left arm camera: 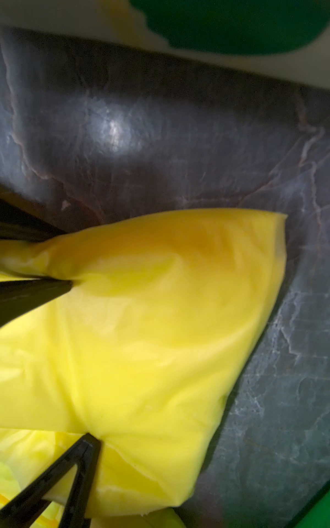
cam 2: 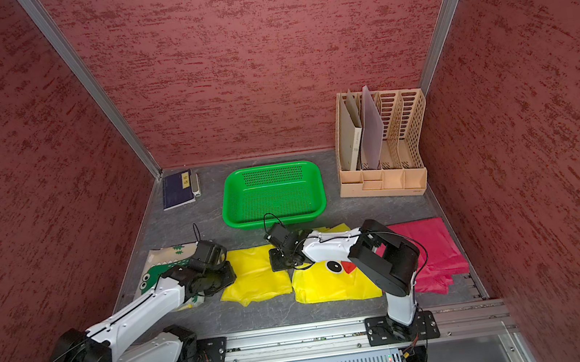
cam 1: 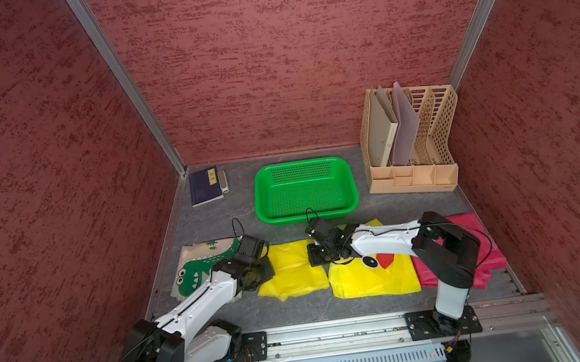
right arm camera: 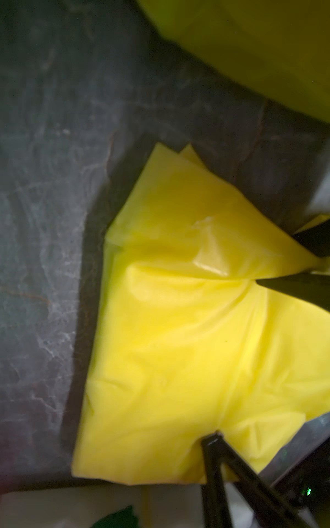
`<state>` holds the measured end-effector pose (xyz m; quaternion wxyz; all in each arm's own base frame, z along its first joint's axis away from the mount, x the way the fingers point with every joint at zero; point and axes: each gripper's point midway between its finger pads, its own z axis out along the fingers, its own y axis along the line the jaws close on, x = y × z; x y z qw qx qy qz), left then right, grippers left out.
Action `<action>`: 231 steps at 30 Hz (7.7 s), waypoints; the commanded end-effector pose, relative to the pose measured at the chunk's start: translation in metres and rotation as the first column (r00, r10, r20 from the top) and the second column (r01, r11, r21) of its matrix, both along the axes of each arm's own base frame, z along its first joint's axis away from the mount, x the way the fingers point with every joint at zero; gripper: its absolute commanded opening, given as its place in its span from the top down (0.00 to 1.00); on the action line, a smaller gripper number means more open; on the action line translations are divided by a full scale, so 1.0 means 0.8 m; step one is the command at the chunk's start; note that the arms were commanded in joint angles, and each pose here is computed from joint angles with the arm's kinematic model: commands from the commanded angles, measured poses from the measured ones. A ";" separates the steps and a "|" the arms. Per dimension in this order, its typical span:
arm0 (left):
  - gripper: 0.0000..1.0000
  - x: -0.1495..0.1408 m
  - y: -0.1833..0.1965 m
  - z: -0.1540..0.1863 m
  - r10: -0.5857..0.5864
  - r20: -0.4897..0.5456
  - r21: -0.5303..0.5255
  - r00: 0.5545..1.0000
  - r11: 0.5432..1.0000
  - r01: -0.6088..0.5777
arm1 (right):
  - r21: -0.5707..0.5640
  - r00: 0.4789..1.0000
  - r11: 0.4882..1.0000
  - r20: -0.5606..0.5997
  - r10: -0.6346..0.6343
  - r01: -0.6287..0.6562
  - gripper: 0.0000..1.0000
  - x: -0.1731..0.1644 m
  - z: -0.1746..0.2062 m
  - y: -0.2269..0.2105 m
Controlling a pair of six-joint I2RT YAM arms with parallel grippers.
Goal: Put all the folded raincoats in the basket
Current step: Pick up the raincoat from the center of the board, then place the raincoat in the basket, then move the raincoat to the center of the board.
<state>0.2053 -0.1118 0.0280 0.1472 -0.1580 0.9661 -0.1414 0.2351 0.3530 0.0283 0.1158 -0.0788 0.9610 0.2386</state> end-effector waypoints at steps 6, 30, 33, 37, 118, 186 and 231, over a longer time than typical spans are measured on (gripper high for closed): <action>1.00 0.013 -0.014 0.021 -0.030 0.052 -0.017 0.998 0.999 0.031 | 0.019 0.998 0.998 -0.010 0.059 -0.059 1.00 -0.019 0.010 0.008; 1.00 0.015 -0.028 0.108 -0.044 0.213 -0.034 0.976 0.998 0.052 | 0.109 0.987 0.991 0.148 0.057 -0.074 1.00 -0.018 0.123 0.000; 1.00 0.013 -0.030 0.116 -0.053 0.224 -0.025 0.973 0.998 0.060 | 0.111 0.984 0.991 0.168 0.058 -0.078 1.00 -0.019 0.136 -0.004; 1.00 0.014 -0.032 0.134 -0.052 0.249 -0.032 0.967 0.998 0.062 | 0.109 0.978 0.991 0.203 0.049 -0.073 1.00 -0.016 0.156 -0.011; 0.00 0.302 -0.108 0.272 -0.106 0.524 -0.065 0.845 0.984 0.164 | 0.031 0.915 0.997 0.396 -0.076 0.070 0.38 0.277 0.266 -0.144; 0.00 0.078 -0.086 0.143 -0.072 0.321 -0.044 0.944 0.995 0.091 | -0.146 0.988 0.979 0.082 -0.131 0.142 0.43 -0.025 0.041 -0.121; 0.00 -0.005 -0.054 0.122 -0.002 0.378 -0.074 0.926 0.997 0.032 | -0.247 0.996 0.966 -0.028 -0.081 0.072 1.00 -0.035 -0.012 -0.106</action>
